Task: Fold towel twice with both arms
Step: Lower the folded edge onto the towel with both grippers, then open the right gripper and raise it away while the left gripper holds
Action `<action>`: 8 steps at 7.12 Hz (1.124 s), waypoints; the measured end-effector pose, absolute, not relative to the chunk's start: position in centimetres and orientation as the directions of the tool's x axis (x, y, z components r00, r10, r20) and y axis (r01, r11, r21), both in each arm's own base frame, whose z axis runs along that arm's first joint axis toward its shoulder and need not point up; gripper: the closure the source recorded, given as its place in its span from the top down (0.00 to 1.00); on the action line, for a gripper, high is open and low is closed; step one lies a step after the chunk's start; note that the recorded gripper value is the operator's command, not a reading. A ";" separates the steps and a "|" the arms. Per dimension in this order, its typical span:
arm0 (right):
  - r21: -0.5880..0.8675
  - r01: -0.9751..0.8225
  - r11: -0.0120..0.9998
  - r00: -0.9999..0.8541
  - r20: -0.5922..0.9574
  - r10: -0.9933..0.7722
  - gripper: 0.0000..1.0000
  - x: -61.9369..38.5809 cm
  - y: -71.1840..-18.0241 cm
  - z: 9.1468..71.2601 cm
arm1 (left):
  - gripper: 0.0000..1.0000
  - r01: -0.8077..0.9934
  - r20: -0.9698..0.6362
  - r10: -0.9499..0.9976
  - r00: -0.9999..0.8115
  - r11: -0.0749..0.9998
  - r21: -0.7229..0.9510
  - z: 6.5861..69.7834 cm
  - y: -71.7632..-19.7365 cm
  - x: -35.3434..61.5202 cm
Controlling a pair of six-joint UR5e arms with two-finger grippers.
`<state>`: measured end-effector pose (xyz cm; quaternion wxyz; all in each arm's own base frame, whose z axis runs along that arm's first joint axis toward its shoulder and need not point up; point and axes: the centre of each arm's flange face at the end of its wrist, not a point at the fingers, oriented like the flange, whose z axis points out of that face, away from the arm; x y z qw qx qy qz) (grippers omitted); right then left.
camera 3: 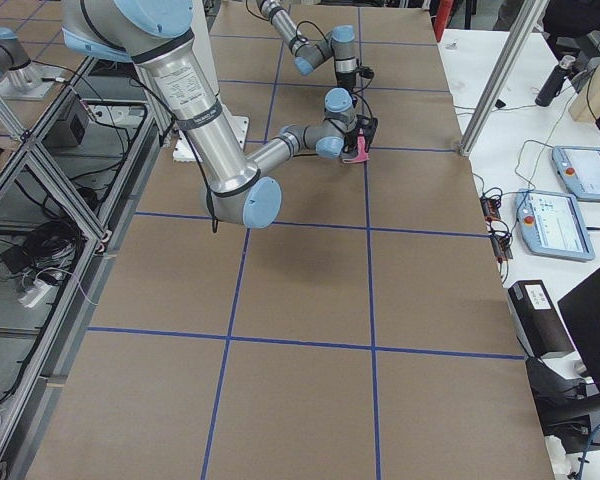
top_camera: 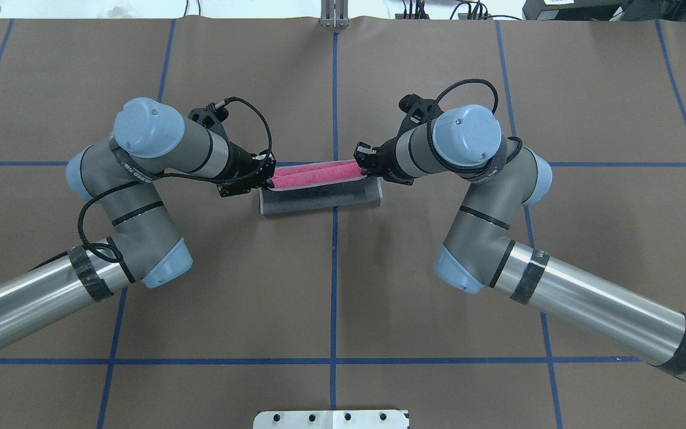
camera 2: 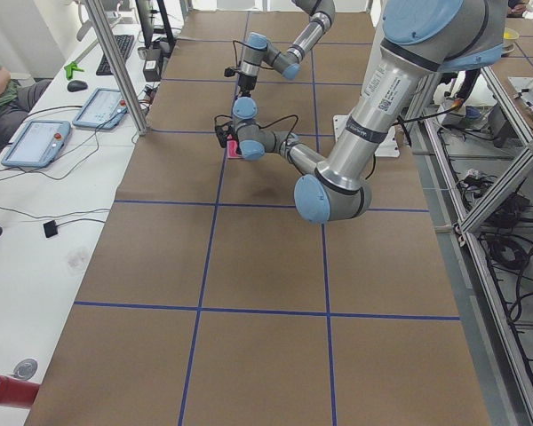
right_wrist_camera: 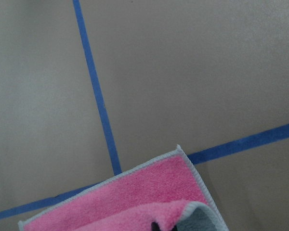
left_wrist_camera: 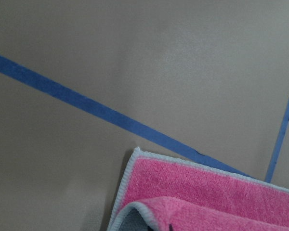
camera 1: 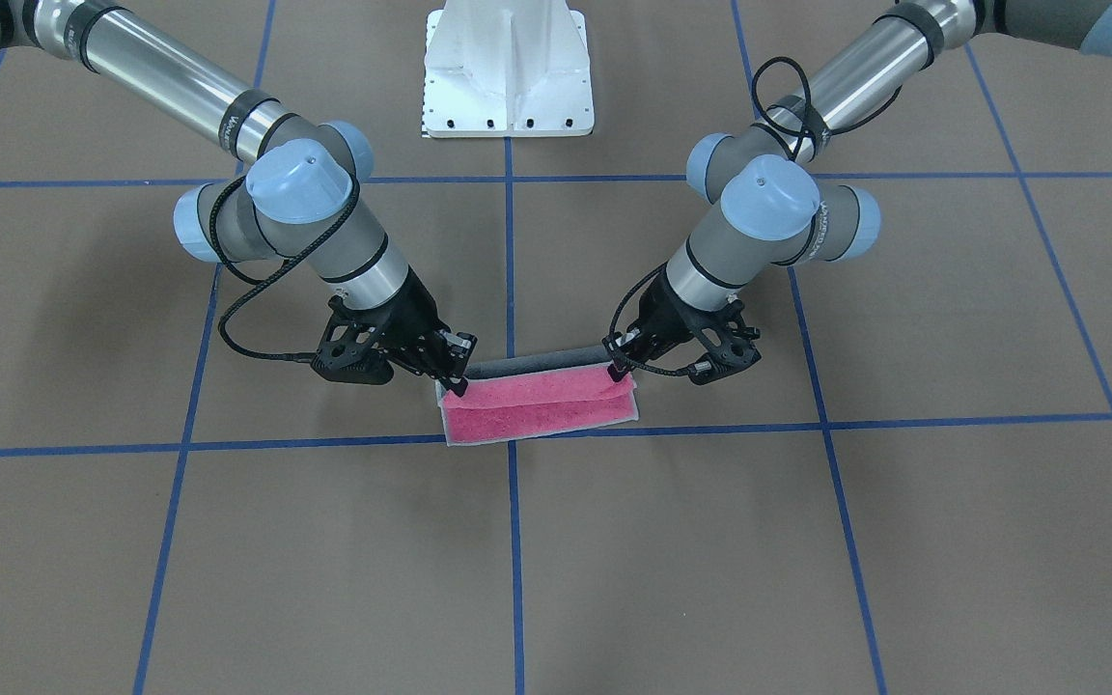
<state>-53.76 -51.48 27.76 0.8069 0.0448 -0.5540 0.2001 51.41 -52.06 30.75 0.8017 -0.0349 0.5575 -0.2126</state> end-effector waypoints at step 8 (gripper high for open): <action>-0.152 -0.382 0.912 0.310 0.908 0.281 1.00 -53.7 -52.2 27.8 | 1.00 0.304 -0.878 -0.385 0.285 0.905 -0.299 30.6 -52.0 51.5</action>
